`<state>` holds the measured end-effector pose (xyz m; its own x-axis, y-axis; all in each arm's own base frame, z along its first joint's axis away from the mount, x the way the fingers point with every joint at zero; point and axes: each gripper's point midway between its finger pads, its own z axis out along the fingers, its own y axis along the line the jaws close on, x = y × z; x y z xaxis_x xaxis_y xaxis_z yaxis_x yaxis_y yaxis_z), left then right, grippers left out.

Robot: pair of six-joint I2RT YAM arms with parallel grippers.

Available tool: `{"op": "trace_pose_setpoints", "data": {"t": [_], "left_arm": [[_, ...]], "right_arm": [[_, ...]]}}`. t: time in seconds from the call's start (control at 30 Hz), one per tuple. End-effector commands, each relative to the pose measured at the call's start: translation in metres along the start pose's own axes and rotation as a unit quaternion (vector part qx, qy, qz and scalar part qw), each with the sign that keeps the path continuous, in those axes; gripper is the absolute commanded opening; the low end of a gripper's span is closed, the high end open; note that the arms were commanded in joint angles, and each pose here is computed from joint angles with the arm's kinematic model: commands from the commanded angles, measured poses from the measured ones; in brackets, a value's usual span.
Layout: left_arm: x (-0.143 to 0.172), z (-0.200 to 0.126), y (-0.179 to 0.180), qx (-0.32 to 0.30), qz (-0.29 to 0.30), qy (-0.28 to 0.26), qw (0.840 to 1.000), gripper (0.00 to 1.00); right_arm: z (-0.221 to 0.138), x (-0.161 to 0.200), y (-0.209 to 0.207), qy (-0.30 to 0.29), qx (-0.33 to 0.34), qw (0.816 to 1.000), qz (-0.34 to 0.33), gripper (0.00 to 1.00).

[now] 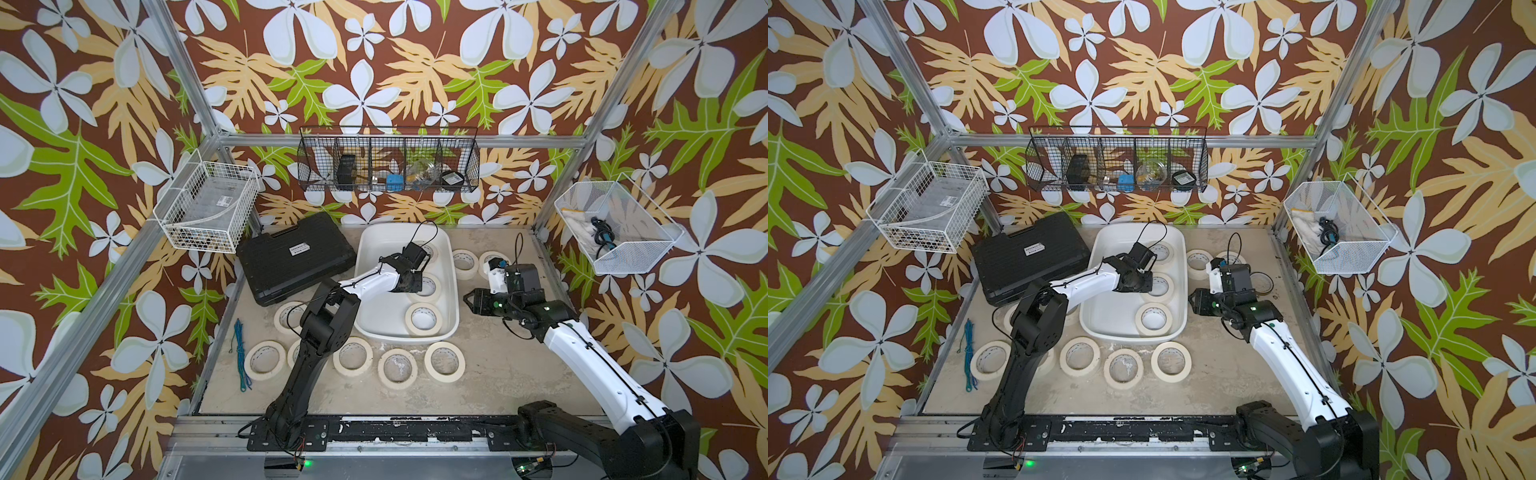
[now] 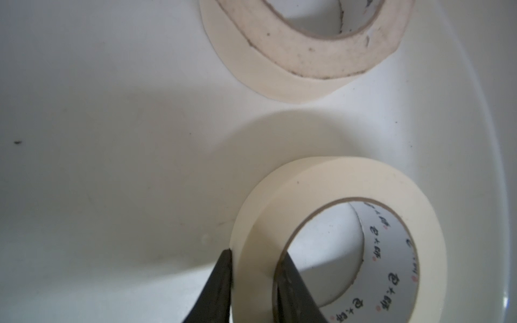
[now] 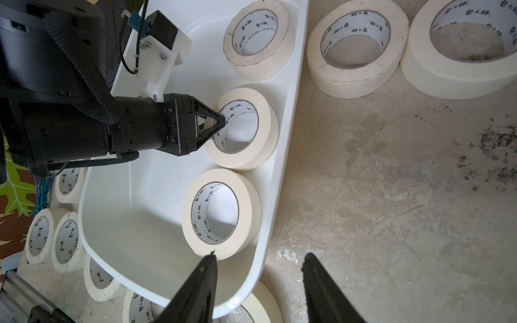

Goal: Take out the art tape in the storage box
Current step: Pick up the art tape from the storage box.

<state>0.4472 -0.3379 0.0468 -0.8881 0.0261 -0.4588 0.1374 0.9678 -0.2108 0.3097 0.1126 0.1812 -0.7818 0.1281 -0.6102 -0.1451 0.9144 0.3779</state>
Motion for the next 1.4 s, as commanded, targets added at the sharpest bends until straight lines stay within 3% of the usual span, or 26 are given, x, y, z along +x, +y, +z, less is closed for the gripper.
{"op": "trace_pose_setpoints", "data": {"t": [0.0,0.17,0.37,0.67,0.97,1.37], "left_arm": [[0.002,-0.006,0.004,-0.007,0.0,0.001,1.0,0.23],[-0.003,-0.025,0.006,-0.009,0.002,-0.013,1.0,0.2],[-0.01,-0.071,0.008,-0.002,-0.008,-0.037,0.999,0.19],[0.004,-0.128,0.016,-0.007,-0.005,-0.044,0.999,0.18],[0.031,-0.16,0.012,0.003,0.011,-0.033,0.999,0.18],[0.051,-0.187,0.015,0.024,0.018,-0.033,0.999,0.18]], "right_arm": [[-0.004,-0.005,0.003,-0.007,-0.004,1.0,-0.004,0.53],[-0.005,-0.008,0.005,-0.012,-0.008,1.0,0.0,0.53],[-0.008,-0.018,0.008,-0.023,-0.009,1.0,-0.002,0.53],[-0.012,-0.047,0.031,-0.045,-0.022,0.999,-0.008,0.52],[0.008,-0.058,0.088,-0.043,-0.032,0.997,-0.056,0.52],[0.046,-0.039,0.138,-0.017,-0.02,0.986,-0.165,0.53]]}}
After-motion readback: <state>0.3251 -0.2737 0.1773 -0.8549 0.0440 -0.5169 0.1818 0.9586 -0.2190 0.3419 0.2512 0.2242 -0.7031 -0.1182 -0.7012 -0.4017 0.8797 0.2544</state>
